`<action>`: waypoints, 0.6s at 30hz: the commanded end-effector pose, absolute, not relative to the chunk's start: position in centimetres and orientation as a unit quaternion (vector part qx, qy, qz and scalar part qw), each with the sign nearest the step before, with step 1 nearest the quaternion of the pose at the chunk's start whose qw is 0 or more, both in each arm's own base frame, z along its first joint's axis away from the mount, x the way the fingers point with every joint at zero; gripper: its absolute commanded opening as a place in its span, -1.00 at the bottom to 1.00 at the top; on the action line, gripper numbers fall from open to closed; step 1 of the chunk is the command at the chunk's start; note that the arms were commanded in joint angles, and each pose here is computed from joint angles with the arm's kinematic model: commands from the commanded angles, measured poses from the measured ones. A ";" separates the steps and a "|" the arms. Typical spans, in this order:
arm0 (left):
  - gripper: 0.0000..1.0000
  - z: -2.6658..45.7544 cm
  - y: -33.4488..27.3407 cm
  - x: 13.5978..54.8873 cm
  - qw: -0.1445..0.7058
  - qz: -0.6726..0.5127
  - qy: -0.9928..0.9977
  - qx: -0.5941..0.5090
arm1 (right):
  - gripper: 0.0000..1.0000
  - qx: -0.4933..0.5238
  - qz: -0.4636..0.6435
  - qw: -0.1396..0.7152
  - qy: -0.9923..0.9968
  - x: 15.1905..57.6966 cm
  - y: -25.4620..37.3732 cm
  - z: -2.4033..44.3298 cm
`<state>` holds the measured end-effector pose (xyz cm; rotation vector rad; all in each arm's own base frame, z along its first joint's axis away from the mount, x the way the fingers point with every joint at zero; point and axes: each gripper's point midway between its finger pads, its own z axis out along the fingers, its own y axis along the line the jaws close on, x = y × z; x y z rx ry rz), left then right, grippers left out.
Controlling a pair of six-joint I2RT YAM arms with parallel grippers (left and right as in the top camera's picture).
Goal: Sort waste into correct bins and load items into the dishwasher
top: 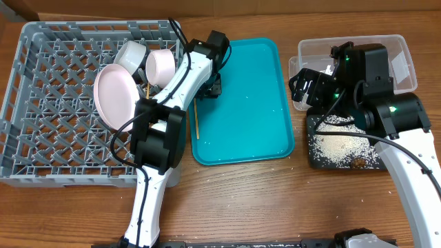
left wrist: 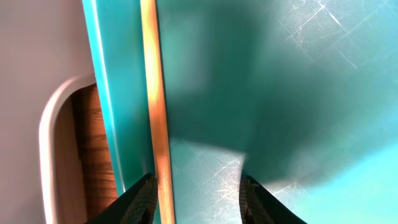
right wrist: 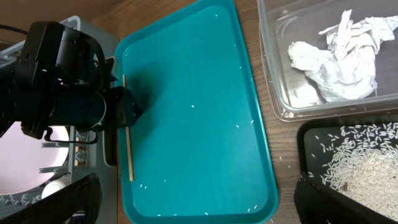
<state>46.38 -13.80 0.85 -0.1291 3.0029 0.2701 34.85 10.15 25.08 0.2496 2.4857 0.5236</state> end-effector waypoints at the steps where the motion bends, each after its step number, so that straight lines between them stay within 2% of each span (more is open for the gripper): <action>1: -0.12 -2.8 -12.0 44.4 0.013 0.125 0.991 -0.040 | 1.00 0.094 0.196 0.297 0.930 35.1 10.1 25.4; 18: -0.05 -6.4 -12.8 42.8 -0.003 0.091 0.995 -0.046 | 1.00 0.094 0.196 0.297 0.930 35.1 10.1 25.4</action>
